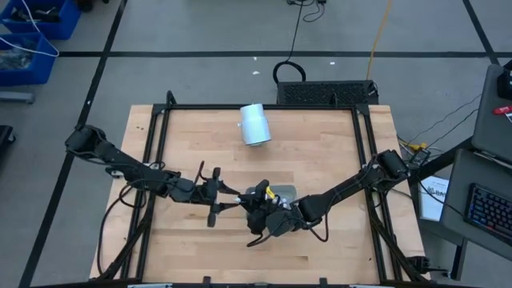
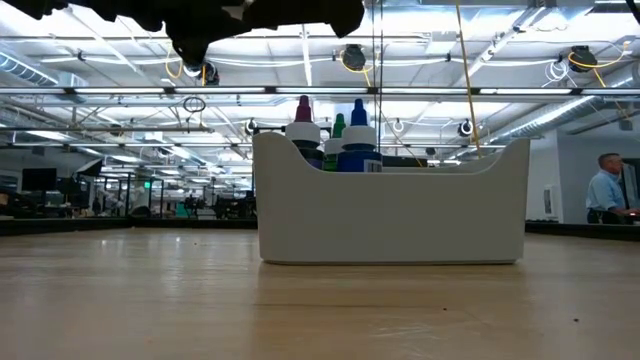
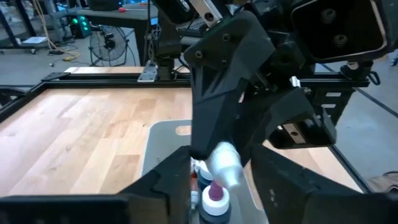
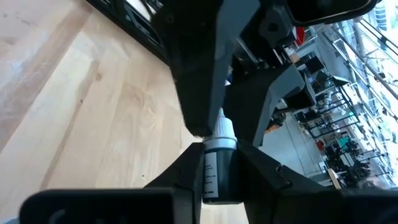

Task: Pick & Place food coloring
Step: Put the small green food coloring into the gray bin

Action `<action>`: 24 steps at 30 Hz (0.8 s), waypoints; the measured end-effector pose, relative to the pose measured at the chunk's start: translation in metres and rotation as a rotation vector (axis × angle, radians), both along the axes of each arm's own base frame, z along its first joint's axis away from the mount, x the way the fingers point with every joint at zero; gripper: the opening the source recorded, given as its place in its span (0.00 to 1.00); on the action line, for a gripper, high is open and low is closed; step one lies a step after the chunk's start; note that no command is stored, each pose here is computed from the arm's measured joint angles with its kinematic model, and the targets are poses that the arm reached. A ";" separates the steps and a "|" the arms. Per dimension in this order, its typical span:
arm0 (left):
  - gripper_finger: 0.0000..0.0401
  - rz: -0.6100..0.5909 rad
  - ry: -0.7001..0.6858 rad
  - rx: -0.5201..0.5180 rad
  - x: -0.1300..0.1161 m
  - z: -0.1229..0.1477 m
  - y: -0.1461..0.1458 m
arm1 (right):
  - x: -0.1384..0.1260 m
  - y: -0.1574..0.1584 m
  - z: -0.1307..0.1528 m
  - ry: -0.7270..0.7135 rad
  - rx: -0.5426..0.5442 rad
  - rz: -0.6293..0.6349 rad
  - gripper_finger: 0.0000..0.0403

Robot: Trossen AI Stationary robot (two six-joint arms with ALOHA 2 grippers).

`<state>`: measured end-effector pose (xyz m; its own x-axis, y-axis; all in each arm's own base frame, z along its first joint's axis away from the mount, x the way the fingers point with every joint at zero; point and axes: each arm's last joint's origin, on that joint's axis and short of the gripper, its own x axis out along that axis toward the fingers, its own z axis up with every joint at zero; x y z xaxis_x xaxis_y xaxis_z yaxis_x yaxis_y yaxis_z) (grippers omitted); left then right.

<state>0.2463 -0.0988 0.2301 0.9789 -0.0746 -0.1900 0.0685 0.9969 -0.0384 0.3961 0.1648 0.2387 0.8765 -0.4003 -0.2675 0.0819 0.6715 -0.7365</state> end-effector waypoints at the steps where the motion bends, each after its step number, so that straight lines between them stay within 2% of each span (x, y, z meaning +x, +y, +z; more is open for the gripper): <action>1: 0.39 0.002 0.000 0.004 0.000 0.000 0.000 | 0.001 -0.001 0.000 0.001 0.005 0.005 0.17; 6: 0.31 -0.007 -0.001 0.032 0.000 0.000 0.000 | 0.002 -0.001 0.001 -0.013 0.016 0.015 0.17; 15: 0.27 -0.018 0.005 0.084 -0.001 -0.001 0.000 | 0.002 -0.001 0.002 -0.020 0.019 0.017 0.17; 24: 0.03 -0.038 0.010 0.140 -0.003 -0.002 -0.004 | 0.002 0.000 0.001 -0.021 0.029 0.023 0.18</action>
<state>0.2435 -0.1032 0.2283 0.9739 -0.0838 -0.2109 0.1068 0.9892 0.1003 0.3976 0.1646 0.2402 0.8912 -0.3720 -0.2597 0.0815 0.6944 -0.7150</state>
